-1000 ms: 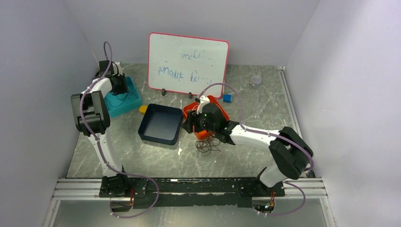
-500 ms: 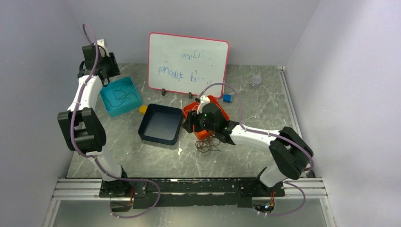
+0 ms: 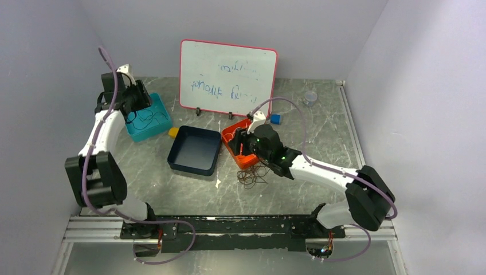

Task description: Untangle the cables

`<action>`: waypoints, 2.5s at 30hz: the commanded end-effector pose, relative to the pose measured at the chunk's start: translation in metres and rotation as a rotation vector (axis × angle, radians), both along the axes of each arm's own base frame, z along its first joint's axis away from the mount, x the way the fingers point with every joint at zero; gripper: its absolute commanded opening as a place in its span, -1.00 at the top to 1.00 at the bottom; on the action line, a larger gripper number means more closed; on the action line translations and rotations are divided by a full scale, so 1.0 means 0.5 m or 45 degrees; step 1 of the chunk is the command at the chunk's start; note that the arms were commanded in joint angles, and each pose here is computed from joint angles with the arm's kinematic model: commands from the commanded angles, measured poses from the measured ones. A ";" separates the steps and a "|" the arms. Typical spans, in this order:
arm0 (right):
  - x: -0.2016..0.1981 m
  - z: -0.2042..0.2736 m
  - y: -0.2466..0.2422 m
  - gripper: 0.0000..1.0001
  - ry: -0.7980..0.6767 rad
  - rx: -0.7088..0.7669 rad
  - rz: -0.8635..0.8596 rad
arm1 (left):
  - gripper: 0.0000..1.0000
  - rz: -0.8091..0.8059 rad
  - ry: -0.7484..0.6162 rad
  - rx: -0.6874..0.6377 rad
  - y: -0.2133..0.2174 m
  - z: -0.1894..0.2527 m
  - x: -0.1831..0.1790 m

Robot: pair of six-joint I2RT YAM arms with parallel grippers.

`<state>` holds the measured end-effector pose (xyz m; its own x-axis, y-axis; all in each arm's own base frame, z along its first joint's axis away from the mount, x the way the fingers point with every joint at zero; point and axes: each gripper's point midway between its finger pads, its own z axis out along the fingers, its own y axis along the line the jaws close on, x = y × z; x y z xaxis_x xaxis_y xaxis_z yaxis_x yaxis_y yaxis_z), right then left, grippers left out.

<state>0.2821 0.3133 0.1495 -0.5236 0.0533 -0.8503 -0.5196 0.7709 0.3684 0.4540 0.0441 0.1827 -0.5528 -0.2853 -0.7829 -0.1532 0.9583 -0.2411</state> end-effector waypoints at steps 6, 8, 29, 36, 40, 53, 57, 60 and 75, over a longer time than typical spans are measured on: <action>0.027 0.020 -0.147 -0.20 -0.055 -0.174 -0.413 | -0.11 -0.186 -0.149 -0.163 -0.127 0.068 -0.124; 0.023 0.013 -0.175 -0.23 -0.034 -0.210 -0.485 | -0.12 -0.203 -0.157 -0.182 -0.144 0.068 -0.156; -0.040 -0.109 -0.275 -0.17 0.397 -0.006 -0.662 | -0.07 -0.353 -0.088 -0.285 -0.288 -0.010 -0.280; -0.029 -0.107 -0.265 -0.01 0.419 0.013 -0.655 | -0.06 -0.350 -0.097 -0.285 -0.287 -0.008 -0.281; -0.043 -0.131 -0.272 0.12 0.497 -0.017 -0.691 | -0.06 -0.340 -0.093 -0.289 -0.286 -0.015 -0.287; -0.065 -0.142 -0.239 0.45 0.579 0.052 -0.594 | -0.04 -0.377 -0.081 -0.276 -0.296 -0.020 -0.283; -0.066 -0.148 -0.239 0.67 0.589 0.030 -0.589 | -0.03 -0.388 -0.080 -0.291 -0.308 -0.022 -0.284; -0.059 -0.125 -0.243 0.83 0.538 0.035 -0.584 | -0.03 -0.410 -0.080 -0.304 -0.322 -0.021 -0.285; -0.077 0.032 -0.271 1.00 0.228 -0.050 -0.387 | -0.18 -0.797 -0.140 -0.474 -0.584 0.028 -0.309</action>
